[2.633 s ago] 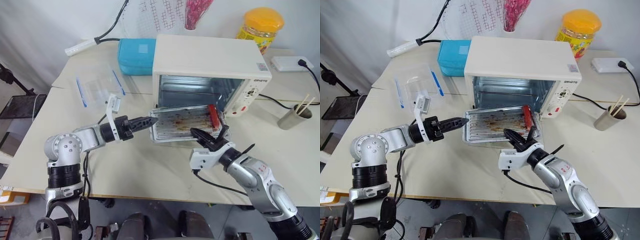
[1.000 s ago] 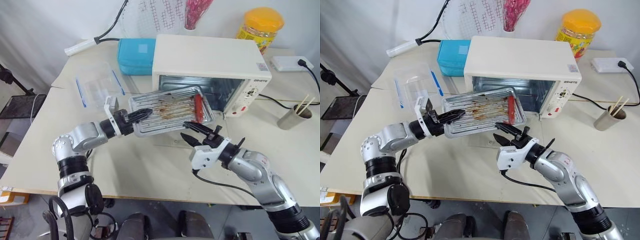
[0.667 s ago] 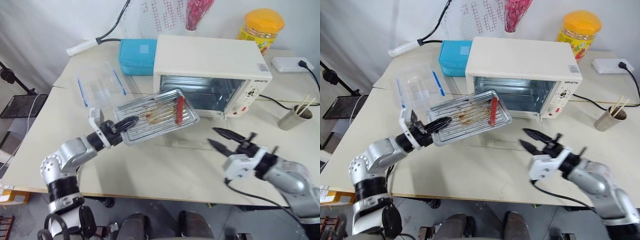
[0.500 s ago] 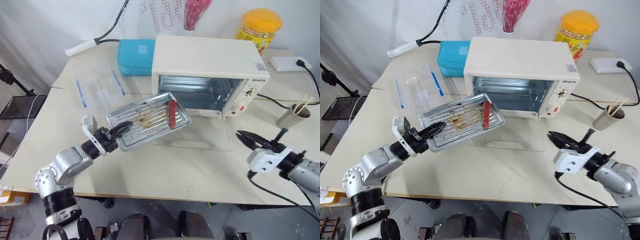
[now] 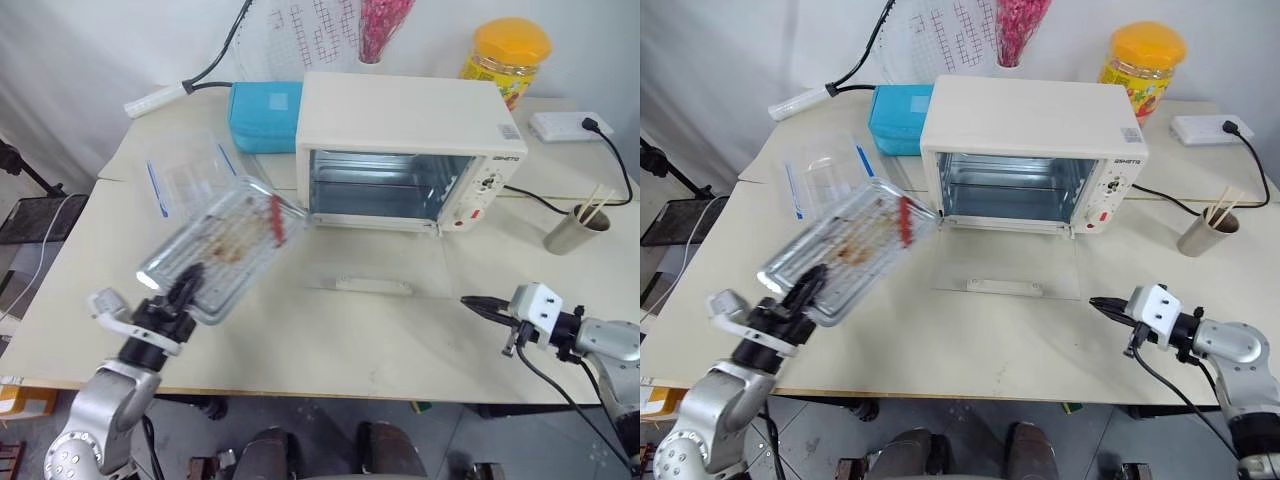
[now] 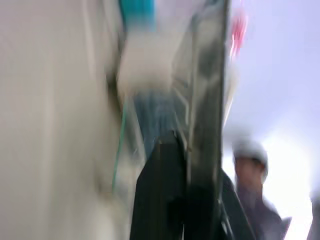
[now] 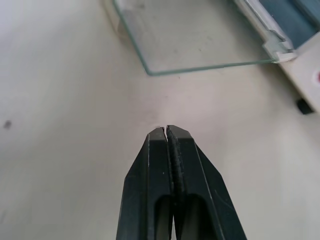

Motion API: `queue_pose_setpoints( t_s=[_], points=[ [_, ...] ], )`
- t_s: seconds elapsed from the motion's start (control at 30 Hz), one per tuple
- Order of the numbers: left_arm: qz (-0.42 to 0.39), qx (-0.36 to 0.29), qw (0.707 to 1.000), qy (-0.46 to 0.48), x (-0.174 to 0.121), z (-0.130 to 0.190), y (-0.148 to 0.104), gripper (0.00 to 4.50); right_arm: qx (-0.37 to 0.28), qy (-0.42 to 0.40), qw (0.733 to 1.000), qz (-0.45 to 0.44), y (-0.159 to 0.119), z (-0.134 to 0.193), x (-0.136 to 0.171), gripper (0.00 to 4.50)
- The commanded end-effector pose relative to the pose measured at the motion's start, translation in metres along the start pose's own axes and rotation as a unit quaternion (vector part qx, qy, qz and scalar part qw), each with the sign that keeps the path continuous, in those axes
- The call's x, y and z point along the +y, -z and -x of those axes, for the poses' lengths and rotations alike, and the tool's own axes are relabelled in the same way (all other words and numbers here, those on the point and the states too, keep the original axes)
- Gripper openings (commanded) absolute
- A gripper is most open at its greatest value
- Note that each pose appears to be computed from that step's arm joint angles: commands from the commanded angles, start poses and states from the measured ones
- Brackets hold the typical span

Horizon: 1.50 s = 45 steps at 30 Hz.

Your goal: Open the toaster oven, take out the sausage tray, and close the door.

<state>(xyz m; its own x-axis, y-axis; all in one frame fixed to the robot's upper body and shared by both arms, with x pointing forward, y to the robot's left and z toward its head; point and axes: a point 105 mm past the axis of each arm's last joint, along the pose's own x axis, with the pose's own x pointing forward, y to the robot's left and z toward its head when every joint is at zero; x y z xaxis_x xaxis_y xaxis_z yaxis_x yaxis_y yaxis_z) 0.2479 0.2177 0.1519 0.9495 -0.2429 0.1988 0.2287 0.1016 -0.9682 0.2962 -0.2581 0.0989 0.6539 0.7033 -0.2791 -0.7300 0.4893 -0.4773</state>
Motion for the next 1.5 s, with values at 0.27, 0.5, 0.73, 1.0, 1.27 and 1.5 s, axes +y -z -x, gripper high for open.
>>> queue_pose_setpoints(
  t_s=[0.27,0.5,0.73,1.0,1.27,1.5],
  points=[
    [-0.006,-0.087,0.996,0.025,-0.023,0.013,-0.018,0.0,-0.083,-0.026,0.994,-0.069,-0.026,-0.023,-0.011,0.07],
    [-0.009,-0.098,0.995,0.037,-0.03,0.015,-0.017,0.0,-0.167,-0.007,0.982,-0.093,-0.066,-0.021,-0.023,0.07],
    [-0.023,-0.091,0.995,0.04,-0.033,0.019,-0.014,0.0,-0.263,0.083,0.957,-0.091,-0.117,-0.005,-0.06,0.07],
    [-0.011,-0.029,0.999,0.036,-0.024,0.013,0.008,0.0,-0.239,0.04,0.959,-0.144,-0.109,0.013,-0.024,0.07],
    [-0.024,0.097,0.994,0.037,-0.012,0.003,0.034,0.0,-0.169,0.006,0.983,-0.078,-0.091,0.034,0.022,2.65],
    [-0.035,0.266,0.963,0.037,0.001,-0.01,0.054,0.0,-0.152,0.028,0.987,-0.052,-0.084,0.061,0.046,4.47]
  ],
)
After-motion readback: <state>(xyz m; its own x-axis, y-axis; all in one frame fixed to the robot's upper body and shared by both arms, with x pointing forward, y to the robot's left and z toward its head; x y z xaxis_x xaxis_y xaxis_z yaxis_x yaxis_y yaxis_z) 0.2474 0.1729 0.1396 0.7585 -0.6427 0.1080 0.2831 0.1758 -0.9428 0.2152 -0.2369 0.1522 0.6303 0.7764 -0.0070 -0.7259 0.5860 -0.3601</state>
